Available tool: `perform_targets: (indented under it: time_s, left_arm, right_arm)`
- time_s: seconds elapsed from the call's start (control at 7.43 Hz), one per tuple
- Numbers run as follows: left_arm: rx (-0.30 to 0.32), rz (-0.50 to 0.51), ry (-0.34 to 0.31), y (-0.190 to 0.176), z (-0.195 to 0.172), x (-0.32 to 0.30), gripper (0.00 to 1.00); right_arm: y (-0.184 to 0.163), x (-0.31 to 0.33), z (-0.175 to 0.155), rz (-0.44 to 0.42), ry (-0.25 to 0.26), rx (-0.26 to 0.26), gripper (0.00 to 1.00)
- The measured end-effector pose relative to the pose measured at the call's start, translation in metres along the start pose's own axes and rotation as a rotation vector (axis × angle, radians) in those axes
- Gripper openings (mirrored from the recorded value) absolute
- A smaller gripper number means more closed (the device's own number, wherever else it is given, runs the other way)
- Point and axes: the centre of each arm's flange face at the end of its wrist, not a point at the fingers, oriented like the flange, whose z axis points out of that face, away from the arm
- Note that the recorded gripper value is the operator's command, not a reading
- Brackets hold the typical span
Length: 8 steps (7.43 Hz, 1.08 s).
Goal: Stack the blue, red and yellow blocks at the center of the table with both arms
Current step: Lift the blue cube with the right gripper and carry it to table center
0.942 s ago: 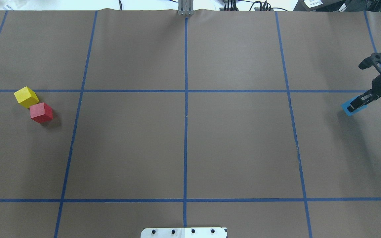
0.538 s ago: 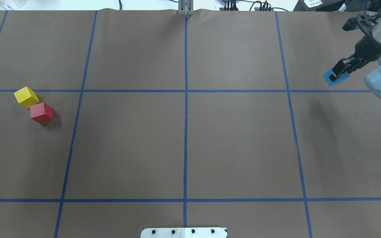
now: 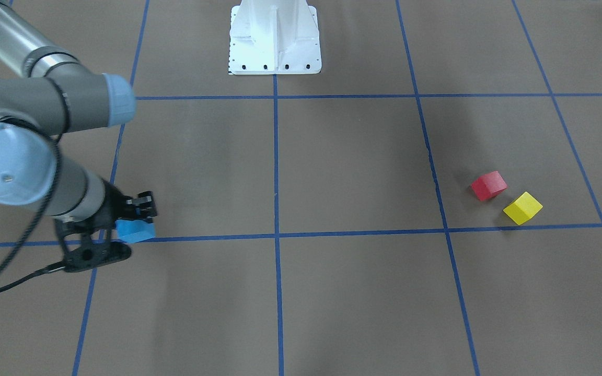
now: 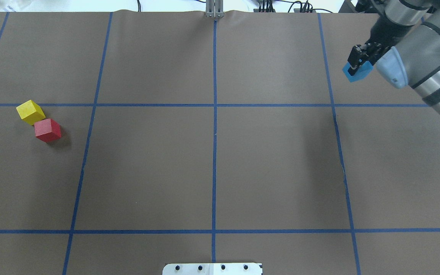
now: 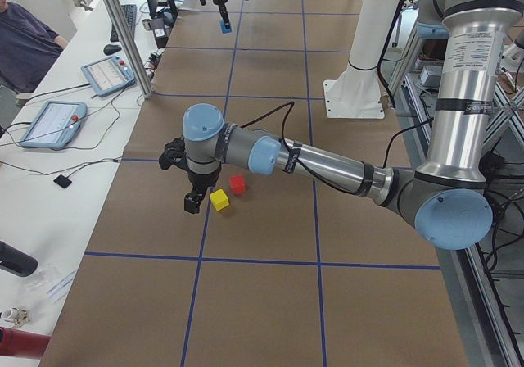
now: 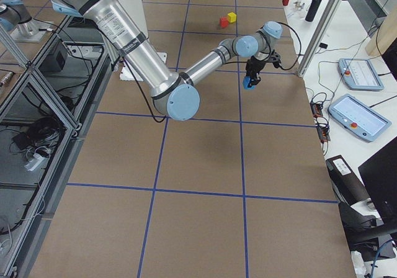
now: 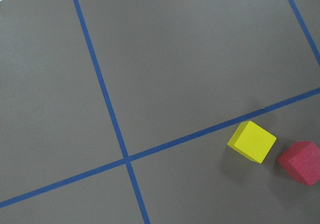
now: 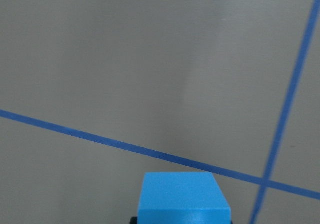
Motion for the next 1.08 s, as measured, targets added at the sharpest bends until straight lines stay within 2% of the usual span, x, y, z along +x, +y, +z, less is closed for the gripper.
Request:
perform_targets:
  time_s: [0.27, 0.4, 0.67, 1.08]
  left_arm:
    - [0.000, 0.000, 0.000, 0.000, 0.000, 0.000, 1.00]
    - [0.000, 0.000, 0.000, 0.000, 0.000, 0.000, 1.00]
    - [0.000, 0.001, 0.000, 0.000, 0.000, 0.000, 1.00]
    - [0.000, 0.001, 0.000, 0.000, 0.001, -0.001, 1.00]
  right_arm:
    - [0.000, -0.110, 0.045, 0.073, -0.010, 0.013, 0.00]
    - [0.010, -0.143, 0.072, 0.085, -0.008, 0.027, 0.00]
    - [0.032, -0.180, 0.116, 0.071, 0.027, 0.045, 0.00]
    - [0.041, -0.204, 0.128, 0.061, 0.023, 0.059, 0.00]
